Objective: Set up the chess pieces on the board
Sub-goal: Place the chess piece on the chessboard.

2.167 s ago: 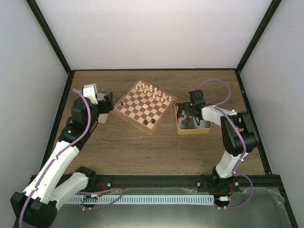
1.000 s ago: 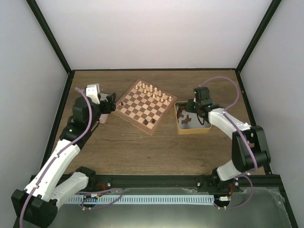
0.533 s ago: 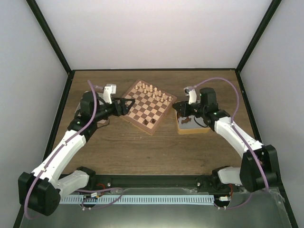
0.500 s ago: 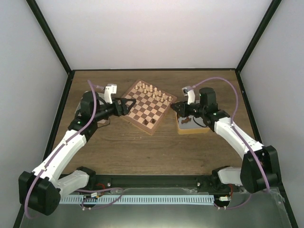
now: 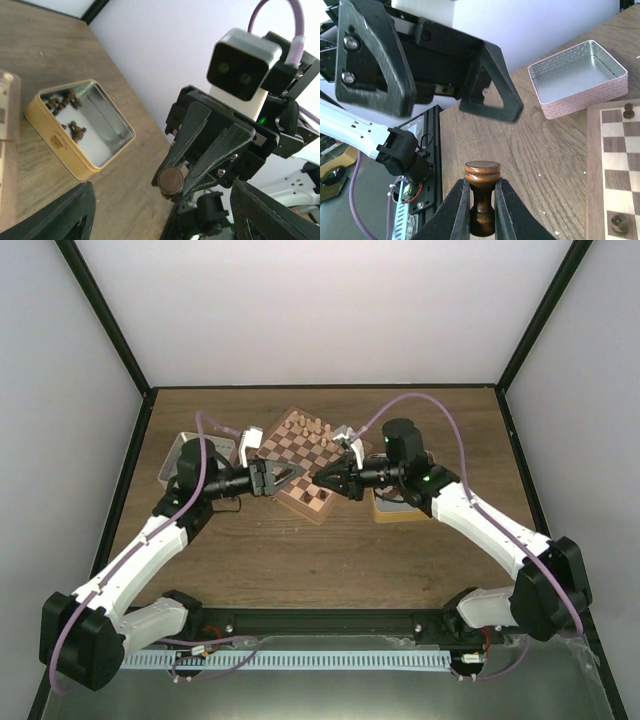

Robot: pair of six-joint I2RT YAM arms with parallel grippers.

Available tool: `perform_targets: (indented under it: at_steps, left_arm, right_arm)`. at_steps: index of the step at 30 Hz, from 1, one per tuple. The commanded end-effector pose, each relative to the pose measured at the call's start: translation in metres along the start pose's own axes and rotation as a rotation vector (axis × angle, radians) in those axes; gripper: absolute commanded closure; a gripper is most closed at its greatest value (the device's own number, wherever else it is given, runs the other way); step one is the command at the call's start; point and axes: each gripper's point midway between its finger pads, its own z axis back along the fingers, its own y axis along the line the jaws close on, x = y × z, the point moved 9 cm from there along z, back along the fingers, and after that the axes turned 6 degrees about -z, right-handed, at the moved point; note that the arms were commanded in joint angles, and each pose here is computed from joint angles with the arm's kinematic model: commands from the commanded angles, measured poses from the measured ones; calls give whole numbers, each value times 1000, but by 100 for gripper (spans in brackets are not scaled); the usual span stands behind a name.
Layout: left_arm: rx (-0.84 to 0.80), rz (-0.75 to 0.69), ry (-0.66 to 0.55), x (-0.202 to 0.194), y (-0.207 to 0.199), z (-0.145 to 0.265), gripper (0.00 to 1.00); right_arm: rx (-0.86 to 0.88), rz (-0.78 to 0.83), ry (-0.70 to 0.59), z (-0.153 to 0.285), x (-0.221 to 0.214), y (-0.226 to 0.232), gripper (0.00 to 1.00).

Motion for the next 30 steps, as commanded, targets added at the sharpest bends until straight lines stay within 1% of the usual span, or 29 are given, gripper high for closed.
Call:
perform_targets:
  at_steps: [1, 8, 11, 14, 18, 21, 27, 28, 30]
  left_arm:
    - [-57, 70, 34, -7, -3, -4, 26]
    - [-63, 154, 21, -9, -2, -6, 33]
    - [-33, 181, 23, -12, 6, -9, 41]
    - [-27, 206, 31, -13, 10, -12, 52]
    - [-18, 211, 18, -11, 11, -13, 60]
    - [-14, 212, 13, -12, 14, -14, 70]
    - [-30, 232, 27, -18, 17, -16, 84]
    - [-29, 231, 27, -18, 17, -16, 86]
    - [-30, 227, 23, -18, 16, -15, 89]
  right_arm:
    - [52, 69, 7, -10, 15, 11, 92]
    - [53, 83, 9, -21, 24, 9, 91]
    - [61, 89, 11, -25, 27, 9, 91]
    - [66, 95, 12, -27, 28, 10, 91]
    - [66, 104, 12, -29, 29, 10, 91]
    - [61, 102, 20, -31, 28, 8, 91]
    - [28, 95, 16, -37, 31, 4, 91]
    - [20, 93, 10, -37, 32, 3, 90]
    - [-6, 78, -5, -36, 34, 2, 85]
